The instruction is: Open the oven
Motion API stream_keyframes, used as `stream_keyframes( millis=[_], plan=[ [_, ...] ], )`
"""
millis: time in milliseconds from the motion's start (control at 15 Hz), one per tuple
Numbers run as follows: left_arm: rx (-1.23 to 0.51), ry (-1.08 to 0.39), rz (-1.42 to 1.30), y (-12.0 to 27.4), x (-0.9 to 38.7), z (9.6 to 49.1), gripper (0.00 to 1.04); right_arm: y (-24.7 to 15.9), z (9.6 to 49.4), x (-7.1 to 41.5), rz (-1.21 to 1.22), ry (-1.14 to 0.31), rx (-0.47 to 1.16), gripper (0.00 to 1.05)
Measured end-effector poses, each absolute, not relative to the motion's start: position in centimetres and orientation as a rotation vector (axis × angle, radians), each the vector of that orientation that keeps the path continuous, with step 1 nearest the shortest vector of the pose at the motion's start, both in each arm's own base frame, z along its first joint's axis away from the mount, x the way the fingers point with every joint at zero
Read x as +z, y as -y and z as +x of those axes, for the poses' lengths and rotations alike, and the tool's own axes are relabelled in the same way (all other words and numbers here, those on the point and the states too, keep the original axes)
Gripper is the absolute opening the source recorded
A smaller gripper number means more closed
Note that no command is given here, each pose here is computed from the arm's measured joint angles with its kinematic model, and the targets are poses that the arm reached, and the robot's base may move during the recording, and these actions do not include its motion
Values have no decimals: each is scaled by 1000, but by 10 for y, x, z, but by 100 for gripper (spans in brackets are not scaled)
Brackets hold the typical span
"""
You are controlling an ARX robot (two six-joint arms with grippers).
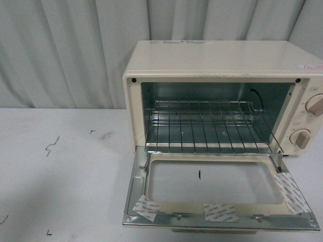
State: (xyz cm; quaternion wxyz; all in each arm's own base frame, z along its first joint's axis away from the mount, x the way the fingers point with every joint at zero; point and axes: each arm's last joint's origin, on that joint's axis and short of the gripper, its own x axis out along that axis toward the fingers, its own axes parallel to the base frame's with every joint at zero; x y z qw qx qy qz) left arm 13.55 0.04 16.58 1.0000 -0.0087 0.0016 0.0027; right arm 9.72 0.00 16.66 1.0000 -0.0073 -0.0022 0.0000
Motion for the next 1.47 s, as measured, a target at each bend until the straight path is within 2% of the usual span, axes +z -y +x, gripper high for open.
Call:
stream_keyframes(
  millis=[1000,1067,1133,1333,1400,1467],
  plan=[
    [-1,6,-17,0,169,108,2,0,97,167,-15,5,0,98],
    [-2,-46,-17,0,163,102,2,0,97,167,-15,5,0,98],
    [-3,20,-17,0,168,97,2,0,97,167,-15,4,0,98],
    [0,2,-17,0,166,98,2,0,97,167,-15,4,0,98],
    [2,-1,-17,0,166,98,7,0,97,167,-15,5,0,98],
    [0,-1,-17,0,166,98,18,0,97,167,-15,5,0,98]
  ],
)
